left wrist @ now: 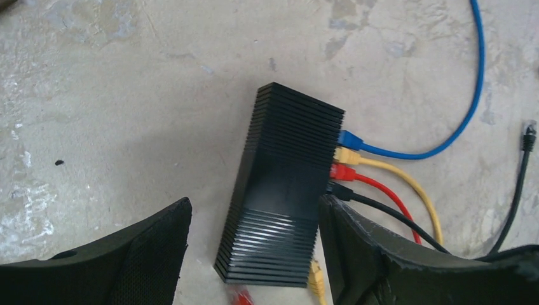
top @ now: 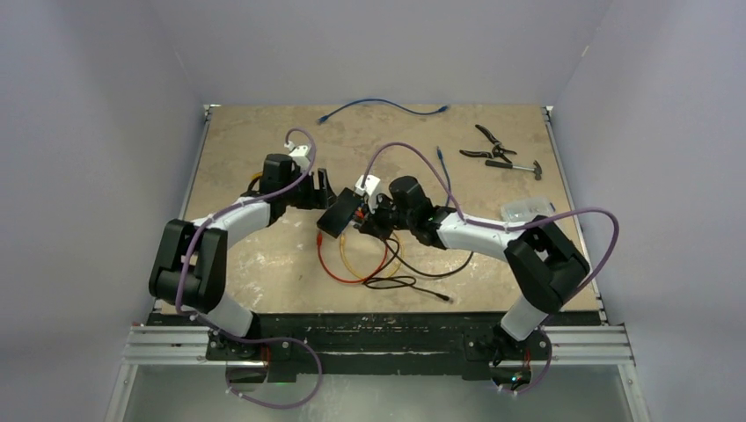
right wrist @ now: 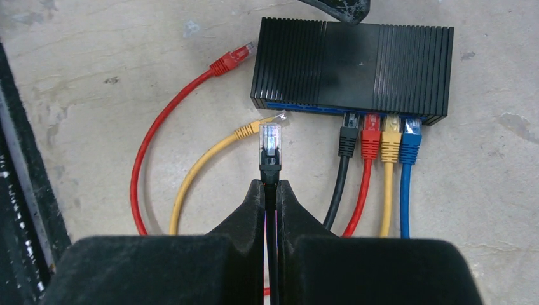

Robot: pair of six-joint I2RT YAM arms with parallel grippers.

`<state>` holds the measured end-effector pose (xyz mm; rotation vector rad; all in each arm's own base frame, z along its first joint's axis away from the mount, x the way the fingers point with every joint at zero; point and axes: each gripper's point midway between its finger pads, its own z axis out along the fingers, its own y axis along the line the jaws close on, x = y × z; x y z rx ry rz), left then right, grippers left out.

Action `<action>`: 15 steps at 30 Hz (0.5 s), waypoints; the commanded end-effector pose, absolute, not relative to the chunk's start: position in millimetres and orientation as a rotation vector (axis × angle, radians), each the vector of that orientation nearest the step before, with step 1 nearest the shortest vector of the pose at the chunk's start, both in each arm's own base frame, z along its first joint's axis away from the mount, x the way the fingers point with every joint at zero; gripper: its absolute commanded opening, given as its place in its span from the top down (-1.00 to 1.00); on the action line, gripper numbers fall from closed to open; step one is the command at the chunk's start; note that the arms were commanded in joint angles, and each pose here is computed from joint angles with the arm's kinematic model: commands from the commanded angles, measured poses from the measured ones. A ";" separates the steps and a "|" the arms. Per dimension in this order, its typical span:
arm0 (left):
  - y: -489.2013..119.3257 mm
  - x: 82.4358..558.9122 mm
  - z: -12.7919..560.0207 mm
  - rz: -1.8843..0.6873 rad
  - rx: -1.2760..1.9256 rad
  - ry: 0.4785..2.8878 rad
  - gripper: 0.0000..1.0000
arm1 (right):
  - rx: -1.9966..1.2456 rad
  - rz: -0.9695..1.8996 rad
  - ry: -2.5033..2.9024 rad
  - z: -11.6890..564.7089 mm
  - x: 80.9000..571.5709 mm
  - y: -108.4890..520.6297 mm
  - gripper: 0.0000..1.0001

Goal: Insert the plug into the switch port

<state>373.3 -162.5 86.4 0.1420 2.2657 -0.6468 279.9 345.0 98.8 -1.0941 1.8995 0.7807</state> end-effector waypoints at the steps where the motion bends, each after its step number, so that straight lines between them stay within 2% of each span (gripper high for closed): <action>1: -166.1 391.6 85.0 -0.706 0.166 2.259 -0.36 | -1.055 0.692 1.894 102.5 296.0 358.3 1.00; 6: -174.4 389.6 59.4 -0.792 0.180 2.341 -0.21 | -1.039 0.650 1.925 85.8 298.8 361.7 1.00; 15: -178.6 380.4 39.4 -0.839 0.195 2.397 -0.21 | -0.997 0.583 1.986 57.7 305.4 362.4 1.00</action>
